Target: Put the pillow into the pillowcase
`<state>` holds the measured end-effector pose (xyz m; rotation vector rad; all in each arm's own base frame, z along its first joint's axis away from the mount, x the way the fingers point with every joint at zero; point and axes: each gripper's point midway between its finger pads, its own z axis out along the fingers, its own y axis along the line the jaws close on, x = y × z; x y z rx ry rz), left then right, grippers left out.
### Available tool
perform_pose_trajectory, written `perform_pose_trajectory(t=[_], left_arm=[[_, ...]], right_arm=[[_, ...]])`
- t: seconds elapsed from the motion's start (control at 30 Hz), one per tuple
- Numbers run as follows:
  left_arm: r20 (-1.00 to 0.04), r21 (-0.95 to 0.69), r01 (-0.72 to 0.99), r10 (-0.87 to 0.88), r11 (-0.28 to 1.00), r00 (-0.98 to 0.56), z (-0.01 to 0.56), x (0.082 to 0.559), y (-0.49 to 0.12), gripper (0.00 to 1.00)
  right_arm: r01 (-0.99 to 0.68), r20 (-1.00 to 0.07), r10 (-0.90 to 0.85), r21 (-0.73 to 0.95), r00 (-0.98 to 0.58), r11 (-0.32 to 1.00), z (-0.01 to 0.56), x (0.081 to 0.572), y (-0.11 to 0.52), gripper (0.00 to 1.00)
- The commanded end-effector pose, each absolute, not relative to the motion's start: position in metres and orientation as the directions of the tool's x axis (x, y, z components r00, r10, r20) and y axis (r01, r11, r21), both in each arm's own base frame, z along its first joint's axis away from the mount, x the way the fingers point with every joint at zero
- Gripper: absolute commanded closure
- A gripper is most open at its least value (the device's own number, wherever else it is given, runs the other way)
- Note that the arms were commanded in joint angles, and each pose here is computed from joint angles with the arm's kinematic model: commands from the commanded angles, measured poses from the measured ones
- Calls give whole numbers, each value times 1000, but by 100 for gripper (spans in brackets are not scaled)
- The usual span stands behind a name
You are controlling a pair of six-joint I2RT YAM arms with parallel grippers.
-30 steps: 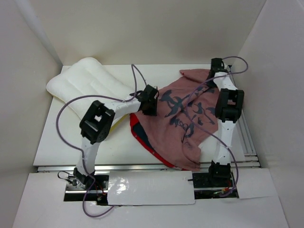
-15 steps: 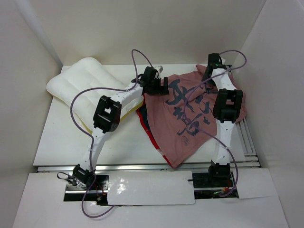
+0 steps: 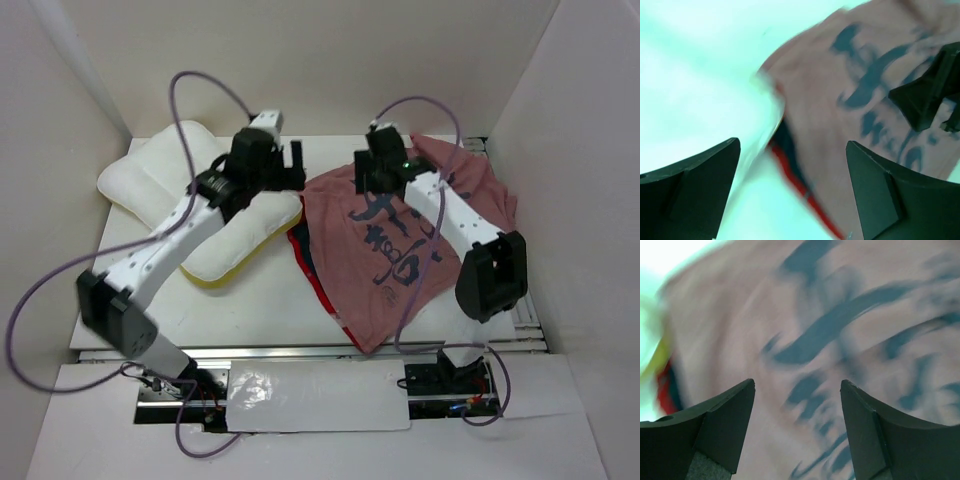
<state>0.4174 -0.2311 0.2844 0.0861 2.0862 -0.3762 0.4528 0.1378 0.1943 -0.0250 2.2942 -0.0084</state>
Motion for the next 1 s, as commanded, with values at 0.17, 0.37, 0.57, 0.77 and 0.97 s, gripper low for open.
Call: perform_pose_trajectory(t=[0.17,0.37,0.57,0.77,0.97], left_arm=[[-733,-42,-178,-151,983,-664,172,298,-117,0],[-796,-73,-101,-119,992,-594,173,309,-105,0],[-804,-33,-51,-57,998,-591,161,324,-100,0],[-763,-35,-70,-72,997,-642,135,340,-90,0],[-726,-27,-39,-46,999,-686,110,345,-94,15]], right_arm=[[-419,-620,-191,247,-761,874,121,349,253,43],[-472,-566,-282,222,-775,853,77,315,296,43],[-422,-542,-294,125,-787,898,57,322,310,46],[-340,-527,-252,76,-812,937,48,330,301,50],[-316,-529,-243,51,-813,947,44,329,297,51]])
